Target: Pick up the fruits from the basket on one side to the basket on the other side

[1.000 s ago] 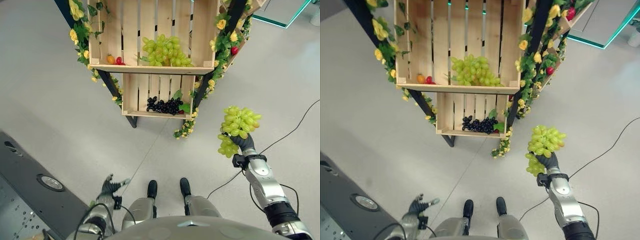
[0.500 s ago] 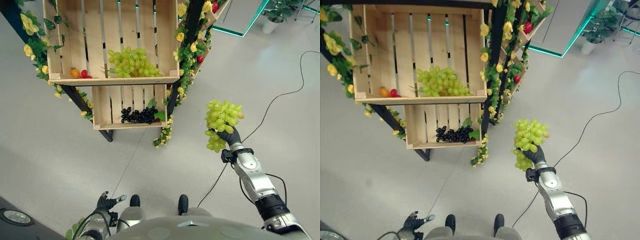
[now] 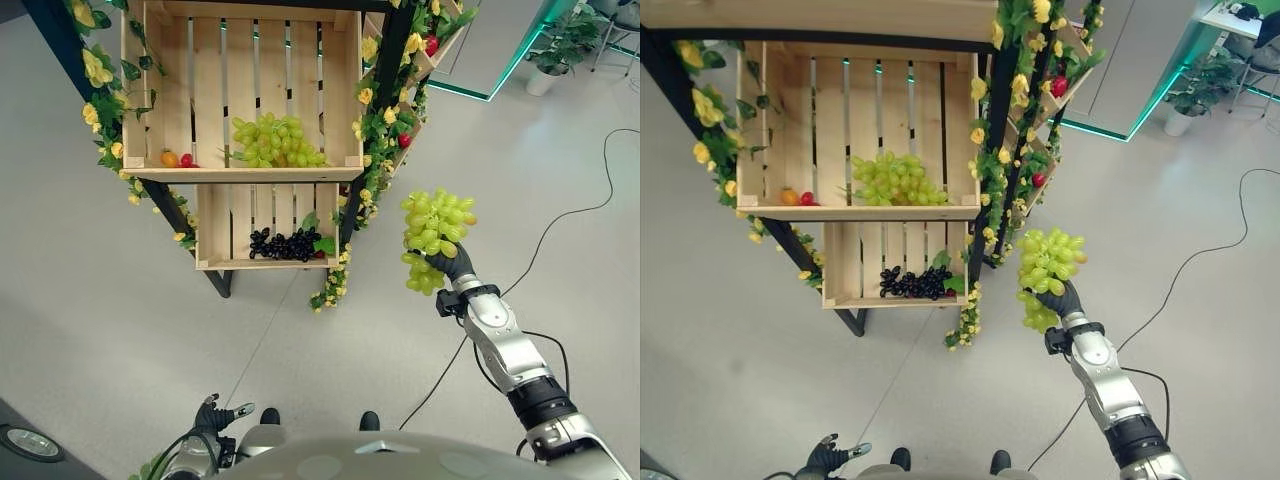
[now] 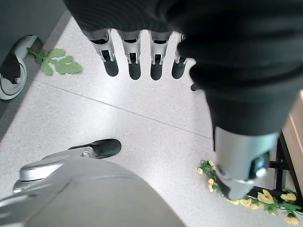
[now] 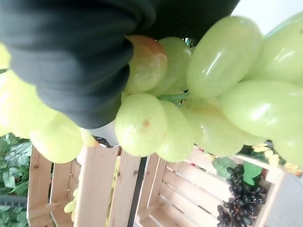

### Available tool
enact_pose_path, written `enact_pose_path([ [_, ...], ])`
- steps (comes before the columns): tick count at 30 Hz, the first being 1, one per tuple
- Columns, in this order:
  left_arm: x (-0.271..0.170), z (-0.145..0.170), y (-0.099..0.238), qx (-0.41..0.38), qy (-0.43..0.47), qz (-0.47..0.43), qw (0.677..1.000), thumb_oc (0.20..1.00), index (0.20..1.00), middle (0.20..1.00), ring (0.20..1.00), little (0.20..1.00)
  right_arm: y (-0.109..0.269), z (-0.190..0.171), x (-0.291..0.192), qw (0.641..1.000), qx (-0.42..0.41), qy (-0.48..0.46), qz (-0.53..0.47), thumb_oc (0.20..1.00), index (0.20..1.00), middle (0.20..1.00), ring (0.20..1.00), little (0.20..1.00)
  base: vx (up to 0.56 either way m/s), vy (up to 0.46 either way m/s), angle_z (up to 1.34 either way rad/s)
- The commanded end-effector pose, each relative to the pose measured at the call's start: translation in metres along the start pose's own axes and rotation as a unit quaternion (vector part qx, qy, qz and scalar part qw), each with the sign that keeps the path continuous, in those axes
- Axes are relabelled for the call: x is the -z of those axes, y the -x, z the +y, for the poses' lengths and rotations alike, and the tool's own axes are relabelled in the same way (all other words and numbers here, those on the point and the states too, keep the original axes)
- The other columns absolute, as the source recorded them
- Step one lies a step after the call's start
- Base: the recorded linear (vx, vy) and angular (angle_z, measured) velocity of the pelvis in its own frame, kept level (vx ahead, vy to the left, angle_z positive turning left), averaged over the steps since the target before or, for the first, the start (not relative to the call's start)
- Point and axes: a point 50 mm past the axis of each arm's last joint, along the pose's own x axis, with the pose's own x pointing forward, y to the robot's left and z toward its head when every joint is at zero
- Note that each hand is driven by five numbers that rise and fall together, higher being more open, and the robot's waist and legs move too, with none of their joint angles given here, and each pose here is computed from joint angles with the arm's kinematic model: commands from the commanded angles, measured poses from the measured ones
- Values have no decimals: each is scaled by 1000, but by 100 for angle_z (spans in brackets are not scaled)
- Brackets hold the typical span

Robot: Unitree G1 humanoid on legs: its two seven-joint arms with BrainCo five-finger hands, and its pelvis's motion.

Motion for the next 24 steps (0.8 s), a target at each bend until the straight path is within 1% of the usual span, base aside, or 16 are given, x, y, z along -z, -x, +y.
enact_pose_path([
  [1, -8, -1, -4, 2, -27, 3, 1000, 1000, 1000, 1000, 1000, 1000, -23, -1, -61, 992, -3, 13, -127, 200, 200, 200, 200, 200, 17, 11, 4],
  [5, -7, -2, -4, 3, -29, 4, 1000, 1000, 1000, 1000, 1000, 1000, -30, 6, -71, 990, -14, 18, -140, 200, 200, 200, 200, 200, 0, 0, 0],
  [9, -10, -2, -4, 0, -33, -2, 999, 1000, 1000, 1000, 1000, 1000, -46, 22, -90, 986, -39, 21, -160, 200, 200, 200, 200, 200, -1, 3, 1],
  [14, -13, -2, -4, 0, -37, -6, 999, 1000, 1000, 1000, 1000, 1000, -59, 31, -100, 985, -49, 22, -161, 200, 200, 200, 200, 200, -2, 3, 1],
  [19, -17, -3, -5, -2, -36, -13, 999, 1000, 1000, 1000, 1000, 1000, -79, 37, -118, 985, -45, 33, -163, 200, 200, 200, 200, 200, -34, 14, 4],
  [24, -24, -2, -6, -9, -24, -22, 999, 1000, 1000, 1000, 1000, 1000, -94, 32, -144, 982, -28, 59, -178, 200, 200, 200, 200, 200, -48, 12, 5],
])
